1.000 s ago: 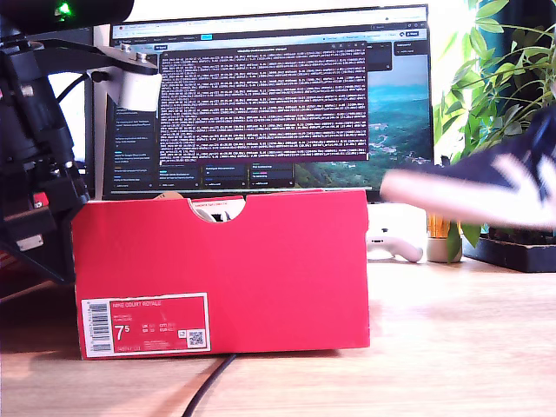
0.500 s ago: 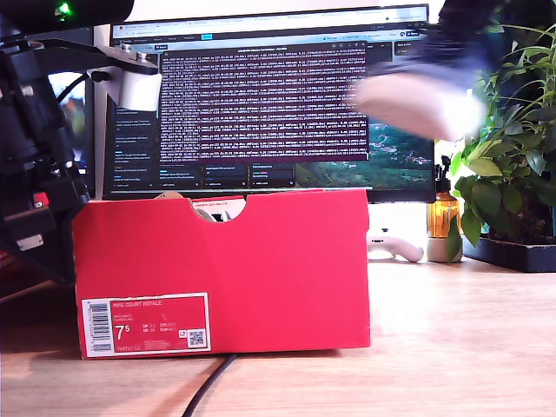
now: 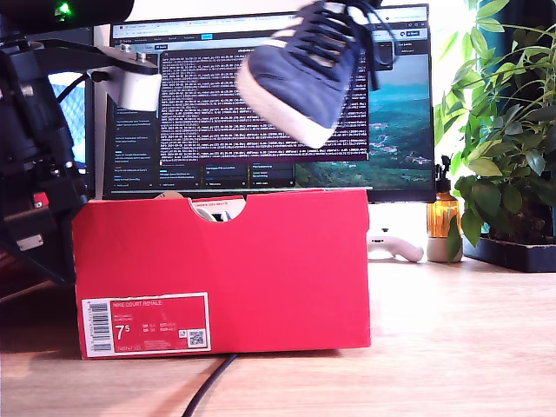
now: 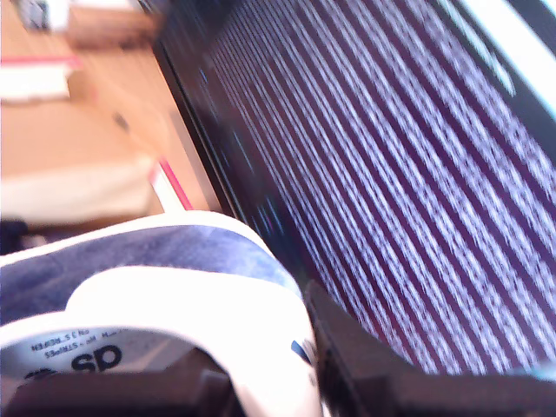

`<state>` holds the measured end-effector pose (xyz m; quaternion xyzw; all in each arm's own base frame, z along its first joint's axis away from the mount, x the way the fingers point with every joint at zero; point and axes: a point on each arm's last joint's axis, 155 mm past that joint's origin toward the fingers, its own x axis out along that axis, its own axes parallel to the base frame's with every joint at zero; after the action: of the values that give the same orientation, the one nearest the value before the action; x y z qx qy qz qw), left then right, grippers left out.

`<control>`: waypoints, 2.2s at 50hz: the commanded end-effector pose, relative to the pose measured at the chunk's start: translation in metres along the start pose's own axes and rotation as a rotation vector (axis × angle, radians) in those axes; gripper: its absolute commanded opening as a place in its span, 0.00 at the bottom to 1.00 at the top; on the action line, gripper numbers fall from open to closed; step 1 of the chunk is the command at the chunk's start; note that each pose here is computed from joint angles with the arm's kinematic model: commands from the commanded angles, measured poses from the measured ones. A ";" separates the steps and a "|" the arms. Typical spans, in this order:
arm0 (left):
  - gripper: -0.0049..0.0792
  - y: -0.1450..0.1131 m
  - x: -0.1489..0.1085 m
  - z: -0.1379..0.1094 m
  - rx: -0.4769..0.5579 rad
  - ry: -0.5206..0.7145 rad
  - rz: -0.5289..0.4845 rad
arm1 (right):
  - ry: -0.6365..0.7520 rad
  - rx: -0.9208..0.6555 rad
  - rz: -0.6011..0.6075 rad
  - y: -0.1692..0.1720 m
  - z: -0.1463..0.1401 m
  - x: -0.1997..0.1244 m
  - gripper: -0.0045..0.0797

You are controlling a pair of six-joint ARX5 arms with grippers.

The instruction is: Pack the blue shoes by picking the first shoe and placing it inside the red shoebox, left side, then picking and rotating the second shoe and placing it in the shoebox

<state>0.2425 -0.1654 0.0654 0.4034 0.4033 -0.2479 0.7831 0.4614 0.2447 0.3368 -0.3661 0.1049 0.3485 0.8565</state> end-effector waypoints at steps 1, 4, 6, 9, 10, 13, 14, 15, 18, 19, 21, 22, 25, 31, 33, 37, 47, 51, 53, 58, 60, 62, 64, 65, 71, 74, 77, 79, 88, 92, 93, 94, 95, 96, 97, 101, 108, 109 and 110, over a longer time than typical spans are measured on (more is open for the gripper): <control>0.04 0.001 0.000 0.005 -0.011 -0.010 0.000 | -0.020 0.009 -0.002 0.001 0.004 0.010 0.04; 0.04 0.001 0.000 0.005 -0.011 -0.010 0.000 | -0.024 0.006 0.005 0.005 0.005 0.016 0.04; 0.04 0.001 0.000 0.005 -0.011 -0.011 0.000 | -0.024 0.005 0.010 0.007 0.005 0.020 0.04; 0.04 0.001 0.000 0.005 -0.011 -0.011 0.000 | -0.029 0.001 0.016 0.011 0.006 0.026 0.04; 0.04 0.001 0.000 0.005 -0.011 -0.011 0.000 | -0.029 0.000 0.019 0.013 0.006 0.029 0.04; 0.04 0.001 0.000 0.005 -0.011 -0.010 0.000 | -0.033 -0.003 0.023 0.016 0.006 0.036 0.04; 0.04 0.001 0.000 0.005 -0.011 -0.010 0.000 | -0.034 -0.004 0.023 0.017 0.006 0.038 0.04; 0.04 0.001 0.000 0.006 -0.011 -0.011 0.000 | -0.032 -0.004 0.027 0.018 0.005 0.040 0.04; 0.04 0.001 0.000 0.006 -0.011 -0.011 0.000 | -0.022 -0.003 0.039 0.023 0.000 0.048 0.04; 0.04 0.001 0.000 0.006 -0.011 -0.011 0.000 | -0.017 -0.002 0.043 0.024 -0.002 0.050 0.04; 0.04 0.001 0.000 0.006 -0.012 -0.013 0.000 | -0.008 0.000 0.051 0.027 -0.006 0.055 0.04; 0.04 0.001 0.000 0.006 -0.012 -0.014 0.001 | -0.002 0.001 0.056 0.028 -0.008 0.058 0.04; 0.04 0.001 0.000 0.007 -0.012 -0.015 0.001 | 0.011 0.004 0.068 0.033 -0.015 0.065 0.04; 0.04 0.001 0.000 0.006 -0.011 -0.012 0.001 | 0.045 0.011 0.098 0.043 -0.029 0.079 0.04; 0.04 0.001 0.000 0.006 -0.009 -0.011 0.000 | 0.059 0.013 0.111 0.047 -0.034 0.083 0.04; 0.04 0.001 0.000 0.006 -0.008 -0.012 0.001 | 0.089 0.016 0.137 0.056 -0.045 0.090 0.04; 0.04 0.001 0.000 0.006 -0.007 -0.012 0.001 | 0.170 0.033 0.210 0.079 -0.074 0.103 0.04; 0.04 0.001 0.000 0.006 -0.007 -0.011 0.001 | 0.193 0.037 0.230 0.085 -0.082 0.107 0.04; 0.04 0.001 0.000 0.006 -0.007 -0.011 0.001 | 0.202 0.039 0.239 0.089 -0.086 0.110 0.04; 0.04 0.001 0.000 0.006 -0.007 -0.011 0.001 | 0.223 0.043 0.258 0.096 -0.094 0.114 0.04; 0.04 0.001 0.000 0.006 -0.007 -0.011 0.001 | 0.231 0.044 0.265 0.098 -0.097 0.115 0.04; 0.04 0.001 0.000 0.006 -0.007 -0.011 0.001 | 0.243 0.047 0.277 0.102 -0.102 0.117 0.04; 0.04 0.001 0.000 0.006 -0.007 -0.011 0.001 | 0.253 0.047 0.285 0.106 -0.104 0.119 0.04; 0.04 0.001 0.000 0.006 -0.007 -0.011 0.001 | 0.259 0.047 0.287 0.107 -0.107 0.120 0.04; 0.04 0.001 0.000 0.006 -0.007 -0.011 0.001 | 0.277 0.041 0.292 0.113 -0.115 0.128 0.04; 0.04 0.001 0.000 0.006 -0.007 -0.011 0.001 | 0.288 0.023 0.289 0.114 -0.118 0.130 0.04; 0.04 0.001 0.000 0.006 -0.007 -0.011 0.001 | 0.300 -0.011 0.290 0.116 -0.122 0.133 0.04; 0.04 0.001 0.000 0.006 -0.007 -0.011 0.001 | 0.311 -0.021 0.288 0.117 -0.126 0.135 0.04; 0.04 0.001 0.000 0.006 -0.007 -0.011 0.001 | 0.349 -0.041 0.271 0.121 -0.136 0.142 0.04; 0.04 0.001 0.000 0.006 -0.007 -0.011 0.001 | 0.348 -0.053 0.262 0.124 -0.132 0.144 0.10; 0.04 0.001 0.000 0.006 -0.007 -0.011 0.001 | 0.347 -0.056 0.259 0.125 -0.131 0.145 0.12; 0.04 0.001 0.000 0.006 -0.007 -0.011 0.001 | 0.345 -0.059 0.258 0.125 -0.130 0.145 0.15; 0.04 0.001 0.000 0.006 -0.008 -0.011 0.001 | 0.342 -0.061 0.257 0.126 -0.128 0.146 0.18; 0.04 0.001 0.000 0.006 -0.007 -0.011 0.001 | 0.342 -0.063 0.254 0.126 -0.128 0.146 0.20; 0.04 0.001 0.000 0.006 -0.007 -0.011 0.001 | 0.342 -0.065 0.251 0.126 -0.127 0.146 0.23; 0.04 0.001 0.000 0.006 -0.008 -0.011 0.001 | 0.343 -0.066 0.247 0.129 -0.124 0.147 0.33; 0.04 0.001 0.000 0.006 -0.008 -0.011 0.001 | 0.331 -0.080 0.237 0.133 -0.116 0.149 0.42; 0.04 0.001 0.000 0.006 -0.008 -0.011 0.001 | 0.332 -0.083 0.230 0.132 -0.115 0.149 0.42; 0.04 0.001 0.000 0.006 -0.008 -0.011 0.001 | 0.335 -0.087 0.222 0.131 -0.115 0.150 0.42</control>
<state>0.2423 -0.1656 0.0652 0.4030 0.4036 -0.2487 0.7829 0.4938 0.2969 0.1199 -0.4384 0.2749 0.3774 0.7680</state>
